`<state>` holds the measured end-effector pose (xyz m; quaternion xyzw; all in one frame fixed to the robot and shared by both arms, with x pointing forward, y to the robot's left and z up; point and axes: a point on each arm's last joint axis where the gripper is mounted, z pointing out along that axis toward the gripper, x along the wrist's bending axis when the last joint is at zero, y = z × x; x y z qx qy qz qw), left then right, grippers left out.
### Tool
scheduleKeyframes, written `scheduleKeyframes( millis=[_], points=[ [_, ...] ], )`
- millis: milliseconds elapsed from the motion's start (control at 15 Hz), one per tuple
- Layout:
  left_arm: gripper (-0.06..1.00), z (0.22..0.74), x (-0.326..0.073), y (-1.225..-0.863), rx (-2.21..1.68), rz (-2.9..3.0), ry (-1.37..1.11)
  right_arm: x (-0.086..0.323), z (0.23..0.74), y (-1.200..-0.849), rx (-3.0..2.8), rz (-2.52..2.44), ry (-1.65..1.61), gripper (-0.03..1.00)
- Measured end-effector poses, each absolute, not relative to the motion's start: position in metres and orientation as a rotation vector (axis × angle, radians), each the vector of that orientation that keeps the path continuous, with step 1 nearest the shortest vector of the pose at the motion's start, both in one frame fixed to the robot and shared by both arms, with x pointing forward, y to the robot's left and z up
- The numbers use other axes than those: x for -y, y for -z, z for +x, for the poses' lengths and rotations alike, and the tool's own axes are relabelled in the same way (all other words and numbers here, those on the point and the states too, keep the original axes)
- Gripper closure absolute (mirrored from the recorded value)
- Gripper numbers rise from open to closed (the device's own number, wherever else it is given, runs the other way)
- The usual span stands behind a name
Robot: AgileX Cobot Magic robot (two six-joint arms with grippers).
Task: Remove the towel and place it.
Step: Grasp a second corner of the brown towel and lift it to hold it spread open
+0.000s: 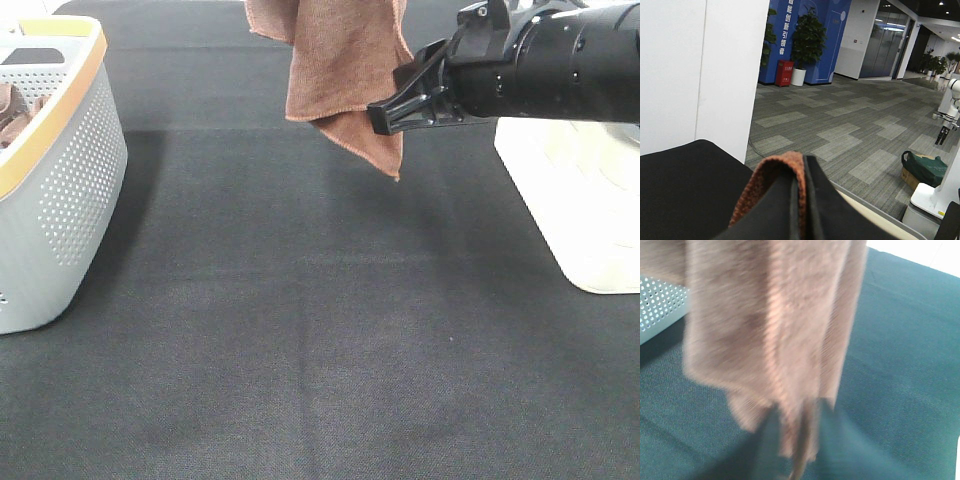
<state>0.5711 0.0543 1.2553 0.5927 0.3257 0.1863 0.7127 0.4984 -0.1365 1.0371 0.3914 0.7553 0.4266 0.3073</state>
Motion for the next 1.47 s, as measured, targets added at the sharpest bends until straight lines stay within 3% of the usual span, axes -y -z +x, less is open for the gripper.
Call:
scheduleKeyframes(
  millis=[67,133,467,867,1067,1267,1467],
  points=[
    [0.94,0.571,-0.054,-1.255,-0.722,1.314,-0.413,0.136,0.498,-1.037,-2.0,1.035,-1.129,0.95],
    [0.94,0.571,-0.054,-1.255,-0.722,1.314,-0.413,0.136,0.498,-1.037,-2.005,1.034,-1.131,0.97],
    [0.94,0.579,-0.062,-1.25,-0.711,1.373,-0.479,0.128,0.489,-1.031,-2.154,0.998,-1.175,0.97],
    [0.94,0.612,-0.128,-1.217,-1.035,1.59,-0.402,0.121,0.474,-1.027,-2.463,1.075,-1.291,0.97],
    [0.94,0.61,-0.133,-1.207,-1.082,1.704,-0.395,0.132,0.481,-1.041,-2.566,1.155,-1.243,0.97],
    [0.94,0.604,-0.136,-1.195,-1.108,1.866,-0.361,0.16,0.499,-1.079,-2.565,1.232,-0.875,0.97],
    [0.94,0.602,-0.141,-1.188,-1.127,1.964,-0.383,0.177,0.52,-1.108,-2.305,1.193,-0.704,0.97]
  ],
)
